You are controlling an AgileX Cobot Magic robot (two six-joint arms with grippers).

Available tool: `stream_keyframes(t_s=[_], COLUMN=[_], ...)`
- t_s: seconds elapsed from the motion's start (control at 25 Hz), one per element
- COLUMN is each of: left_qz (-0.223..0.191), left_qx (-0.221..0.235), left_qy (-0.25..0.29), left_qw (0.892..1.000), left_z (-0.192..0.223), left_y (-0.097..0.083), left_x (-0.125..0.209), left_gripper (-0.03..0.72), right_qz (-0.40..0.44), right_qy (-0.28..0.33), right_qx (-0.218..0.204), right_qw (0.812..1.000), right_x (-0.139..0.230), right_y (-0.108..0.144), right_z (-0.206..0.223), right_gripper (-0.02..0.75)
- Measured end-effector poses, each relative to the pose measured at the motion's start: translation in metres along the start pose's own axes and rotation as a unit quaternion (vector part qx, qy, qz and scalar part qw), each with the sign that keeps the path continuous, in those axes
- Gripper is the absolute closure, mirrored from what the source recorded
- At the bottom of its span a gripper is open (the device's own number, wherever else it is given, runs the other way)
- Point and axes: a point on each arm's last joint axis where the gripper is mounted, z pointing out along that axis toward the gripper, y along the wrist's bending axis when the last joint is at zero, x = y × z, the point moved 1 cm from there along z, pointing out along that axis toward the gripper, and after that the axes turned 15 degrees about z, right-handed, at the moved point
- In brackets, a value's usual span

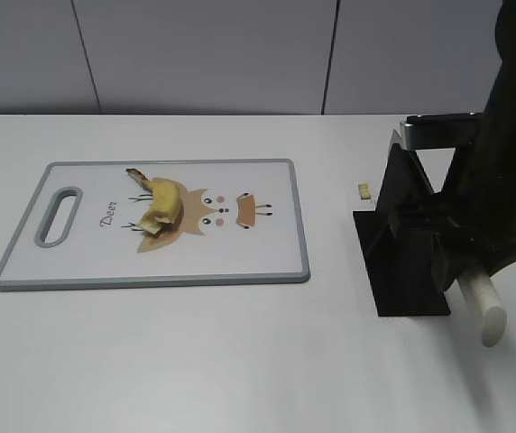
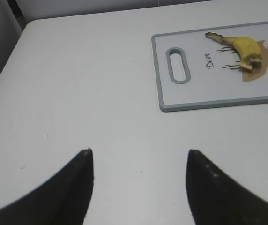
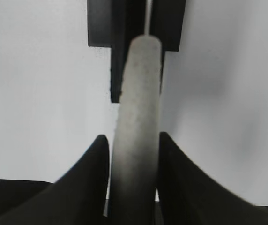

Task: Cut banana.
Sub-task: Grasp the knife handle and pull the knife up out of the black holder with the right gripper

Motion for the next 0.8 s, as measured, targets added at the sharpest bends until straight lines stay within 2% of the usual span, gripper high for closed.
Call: stream_keyframes(t_s=[0.2,0.8], left_qz=[0.0,0.0], left_qx=[0.0,0.0], left_qy=[0.0,0.0], left_qw=[1.0,1.0], left_z=[0.0,0.0], left_y=[0.0,0.0], left_x=[0.0,0.0], left_gripper=[0.097,0.097], right_qz=[-0.011,-0.02], right_qy=[0.001,-0.002], right_qx=[-0.001,-0.001], right_qw=[1.0,1.0], right_x=[0.0002,0.0008], right_y=[0.0002,-0.0007], right_z=[0.0,-0.0026], right_gripper=[0.57,0.57])
